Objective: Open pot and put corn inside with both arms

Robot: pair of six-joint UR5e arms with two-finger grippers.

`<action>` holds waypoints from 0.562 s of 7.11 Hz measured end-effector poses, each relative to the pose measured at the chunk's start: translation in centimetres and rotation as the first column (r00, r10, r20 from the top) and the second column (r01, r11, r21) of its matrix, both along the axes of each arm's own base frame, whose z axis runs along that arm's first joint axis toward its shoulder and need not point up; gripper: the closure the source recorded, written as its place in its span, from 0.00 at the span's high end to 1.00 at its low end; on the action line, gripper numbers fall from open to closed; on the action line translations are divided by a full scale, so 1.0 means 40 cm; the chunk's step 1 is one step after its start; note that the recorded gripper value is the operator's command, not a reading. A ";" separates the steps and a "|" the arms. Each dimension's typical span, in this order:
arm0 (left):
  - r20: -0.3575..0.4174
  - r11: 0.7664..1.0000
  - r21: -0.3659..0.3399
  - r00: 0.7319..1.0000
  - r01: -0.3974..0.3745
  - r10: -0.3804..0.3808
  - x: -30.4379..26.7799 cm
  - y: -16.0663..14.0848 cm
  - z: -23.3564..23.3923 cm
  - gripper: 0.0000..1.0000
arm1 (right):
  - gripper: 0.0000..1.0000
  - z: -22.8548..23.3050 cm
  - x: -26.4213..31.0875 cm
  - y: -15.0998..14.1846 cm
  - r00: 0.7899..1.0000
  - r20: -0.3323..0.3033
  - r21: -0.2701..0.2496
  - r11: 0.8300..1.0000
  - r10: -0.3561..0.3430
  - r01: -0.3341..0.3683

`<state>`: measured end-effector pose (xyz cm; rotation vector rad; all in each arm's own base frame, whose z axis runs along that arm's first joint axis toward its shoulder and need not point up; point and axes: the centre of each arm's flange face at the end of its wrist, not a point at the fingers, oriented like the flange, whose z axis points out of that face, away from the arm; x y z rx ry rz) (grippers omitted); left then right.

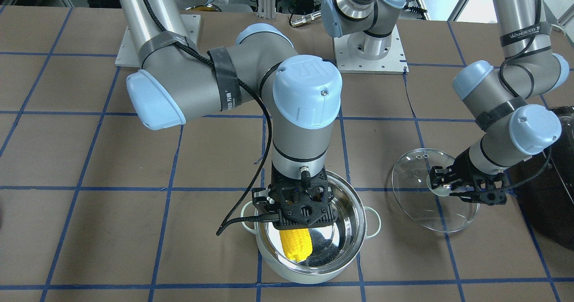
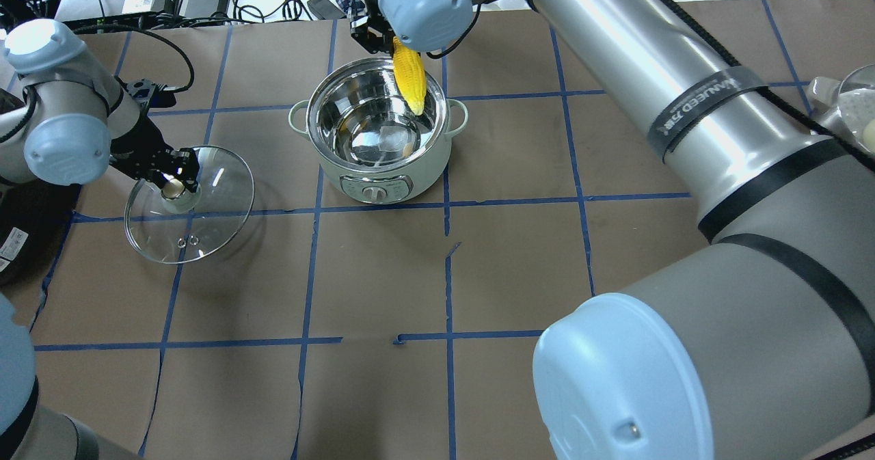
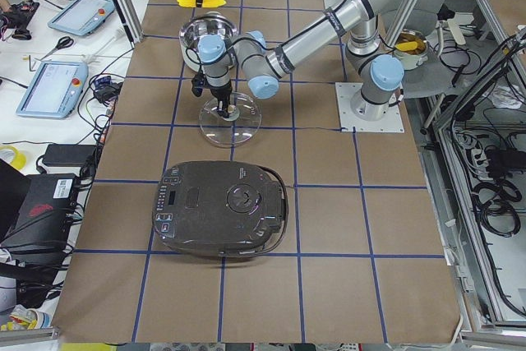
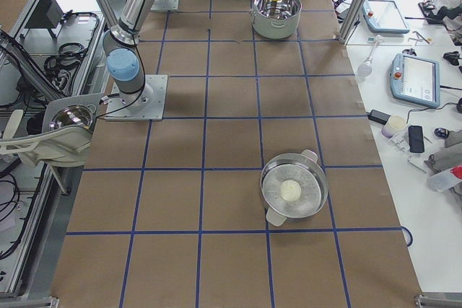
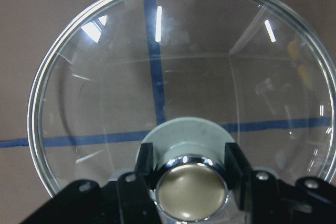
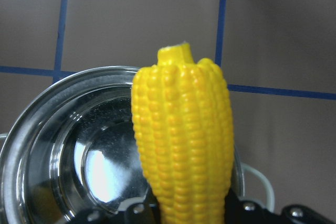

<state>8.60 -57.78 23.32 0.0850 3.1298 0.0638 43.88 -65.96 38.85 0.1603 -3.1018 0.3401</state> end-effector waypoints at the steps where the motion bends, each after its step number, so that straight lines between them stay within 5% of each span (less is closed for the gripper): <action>1: 0.003 1.000 -0.005 1.000 0.000 0.000 -0.002 0.013 -0.025 0.00 | 0.15 -0.039 0.041 0.003 1.000 0.015 0.007 1.000 0.020 -0.020; 2: 0.003 1.000 -0.003 1.000 0.000 0.000 -0.005 0.022 -0.040 0.99 | 0.47 -0.095 0.078 0.004 0.999 0.028 0.017 0.999 0.037 -0.038; 3: 0.008 1.000 -0.004 1.000 0.001 -0.001 -0.006 0.026 -0.047 1.00 | 0.99 -0.150 0.099 0.002 0.998 0.035 0.018 0.999 0.048 -0.049; 4: 0.020 1.000 -0.014 1.000 0.002 -0.002 -0.003 0.024 -0.044 1.00 | 1.00 -0.187 0.106 0.003 0.998 0.039 0.016 0.998 0.055 -0.056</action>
